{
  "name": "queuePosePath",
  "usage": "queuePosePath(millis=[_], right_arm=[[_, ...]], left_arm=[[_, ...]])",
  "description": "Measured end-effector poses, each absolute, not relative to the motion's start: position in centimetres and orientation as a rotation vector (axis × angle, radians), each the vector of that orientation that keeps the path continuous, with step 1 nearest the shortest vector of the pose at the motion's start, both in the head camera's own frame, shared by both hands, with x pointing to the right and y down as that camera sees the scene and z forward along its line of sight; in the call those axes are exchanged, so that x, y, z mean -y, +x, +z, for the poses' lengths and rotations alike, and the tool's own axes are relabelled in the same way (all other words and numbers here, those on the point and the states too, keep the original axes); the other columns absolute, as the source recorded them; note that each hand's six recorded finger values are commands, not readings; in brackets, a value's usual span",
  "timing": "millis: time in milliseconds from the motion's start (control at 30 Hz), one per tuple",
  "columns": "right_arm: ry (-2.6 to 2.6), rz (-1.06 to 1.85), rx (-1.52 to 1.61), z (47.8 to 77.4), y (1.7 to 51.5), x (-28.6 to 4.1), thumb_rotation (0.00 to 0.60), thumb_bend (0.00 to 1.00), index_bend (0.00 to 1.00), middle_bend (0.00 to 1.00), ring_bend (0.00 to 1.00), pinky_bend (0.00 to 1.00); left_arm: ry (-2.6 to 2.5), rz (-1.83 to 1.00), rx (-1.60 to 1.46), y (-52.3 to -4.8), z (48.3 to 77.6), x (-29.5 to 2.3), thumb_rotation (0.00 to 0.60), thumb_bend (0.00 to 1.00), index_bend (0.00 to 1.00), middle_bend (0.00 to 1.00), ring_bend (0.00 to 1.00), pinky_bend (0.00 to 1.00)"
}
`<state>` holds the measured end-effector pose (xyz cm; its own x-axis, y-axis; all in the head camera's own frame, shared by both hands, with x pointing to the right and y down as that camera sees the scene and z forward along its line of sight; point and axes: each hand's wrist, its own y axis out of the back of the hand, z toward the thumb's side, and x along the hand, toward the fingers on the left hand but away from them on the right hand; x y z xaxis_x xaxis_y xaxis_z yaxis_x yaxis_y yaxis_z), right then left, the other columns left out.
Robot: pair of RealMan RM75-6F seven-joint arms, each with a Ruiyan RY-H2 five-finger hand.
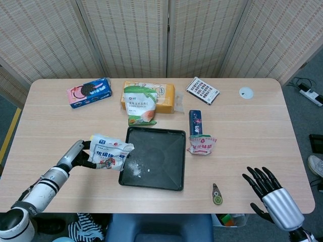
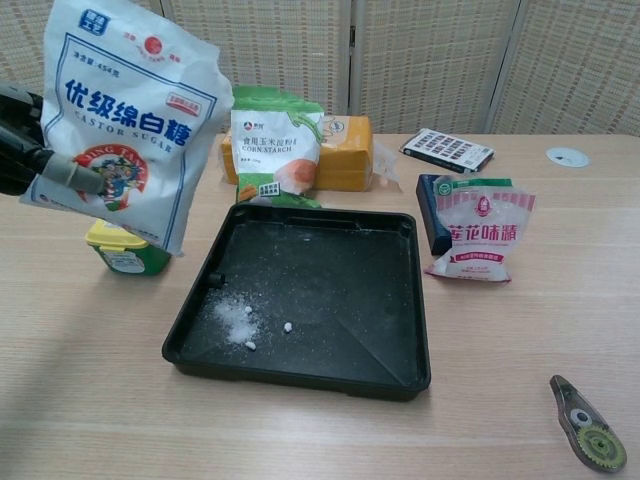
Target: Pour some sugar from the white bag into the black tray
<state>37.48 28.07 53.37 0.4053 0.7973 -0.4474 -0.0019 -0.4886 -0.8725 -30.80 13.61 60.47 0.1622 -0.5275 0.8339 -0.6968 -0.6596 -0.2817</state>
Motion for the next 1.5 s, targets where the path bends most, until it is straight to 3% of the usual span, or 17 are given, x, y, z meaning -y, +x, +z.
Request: queuePosePath(millis=[367,733,1167,1300,1433,1500], right_arm=[[-1.801,1.198,0.686,53.8,37.5,-28.0,0.600,0.30,0.00,0.00,0.00,0.00],[-1.789,1.218,0.683,54.2,37.4,-27.9,0.600,0.30,0.00,0.00,0.00,0.00],[-1.769,1.249,0.689,54.7,37.7,-27.5,0.600,0.30,0.00,0.00,0.00,0.00],[-1.767,1.253,0.690,54.8,37.7,-27.4,0.600,0.30,0.00,0.00,0.00,0.00],[-1.766,1.253,0.692,54.8,37.7,-27.4,0.600,0.30,0.00,0.00,0.00,0.00],[-1.767,1.252,0.692,54.7,37.7,-27.4,0.600,0.30,0.00,0.00,0.00,0.00]], left_arm=[[2.163,1.542,1.276,-38.4,66.9,-17.0,0.600,0.27,0.94,0.99,1.00,1.00],[2.095,1.471,1.309,-39.2,71.1,-19.1,0.600,0.27,0.94,0.99,1.00,1.00],[2.082,1.431,1.292,-38.3,74.6,-18.9,0.600,0.27,0.93,0.99,1.00,1.00],[2.094,1.417,1.276,-37.8,74.9,-18.9,0.600,0.28,0.78,0.87,1.00,1.00],[2.111,1.407,1.267,-37.5,74.9,-19.0,0.600,0.27,0.49,0.64,1.00,1.00],[2.120,1.402,1.262,-37.4,74.8,-19.0,0.600,0.25,0.31,0.46,1.00,1.00]])
